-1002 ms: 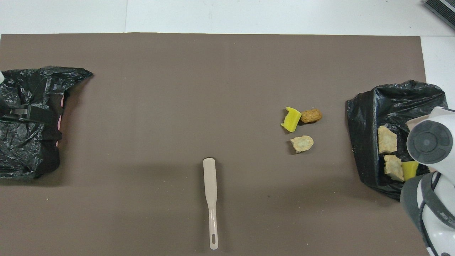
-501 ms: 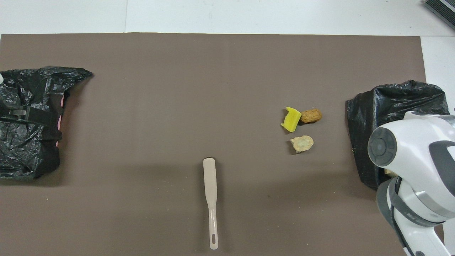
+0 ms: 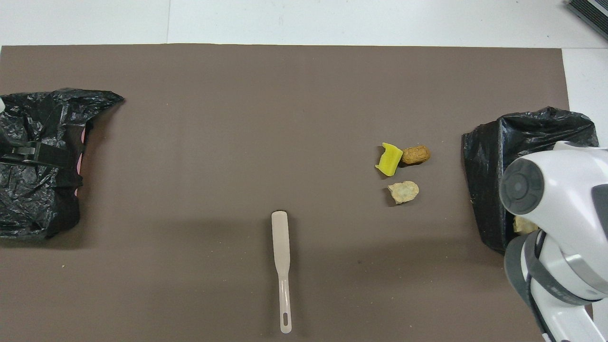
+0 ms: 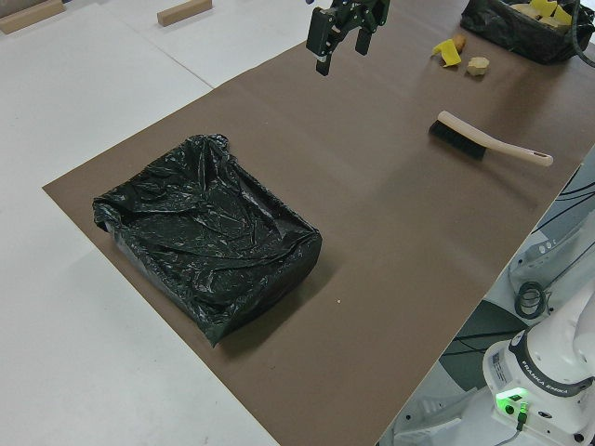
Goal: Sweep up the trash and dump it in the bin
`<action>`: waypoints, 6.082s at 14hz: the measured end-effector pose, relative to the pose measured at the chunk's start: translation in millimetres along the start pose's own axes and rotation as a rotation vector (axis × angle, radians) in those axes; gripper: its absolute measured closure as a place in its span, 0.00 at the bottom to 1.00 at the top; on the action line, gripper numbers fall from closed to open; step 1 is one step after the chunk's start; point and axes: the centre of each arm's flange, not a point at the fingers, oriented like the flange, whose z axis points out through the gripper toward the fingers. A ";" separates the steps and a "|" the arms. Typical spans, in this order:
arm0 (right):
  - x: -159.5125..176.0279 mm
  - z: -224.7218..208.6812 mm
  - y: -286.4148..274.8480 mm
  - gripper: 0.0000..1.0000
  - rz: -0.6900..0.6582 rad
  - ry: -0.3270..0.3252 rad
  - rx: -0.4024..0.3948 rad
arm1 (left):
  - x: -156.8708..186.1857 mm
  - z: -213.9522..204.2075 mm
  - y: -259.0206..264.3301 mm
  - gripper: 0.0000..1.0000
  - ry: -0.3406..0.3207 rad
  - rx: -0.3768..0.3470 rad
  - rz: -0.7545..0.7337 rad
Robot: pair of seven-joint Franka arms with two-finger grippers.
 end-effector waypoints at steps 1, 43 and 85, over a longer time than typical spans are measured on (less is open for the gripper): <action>-21.1 -8.2 -9.1 0.69 0.040 0.049 0.026 | -0.1 0.1 0.2 0.00 -0.001 0.000 0.001; 263.2 -395.3 176.6 0.09 1.535 1.188 1.041 | -1.3 2.7 12.6 0.00 -0.021 -0.002 0.025; 337.4 -354.9 -90.5 0.73 1.186 1.032 1.007 | 78.3 240.3 371.6 0.45 0.038 -0.058 0.084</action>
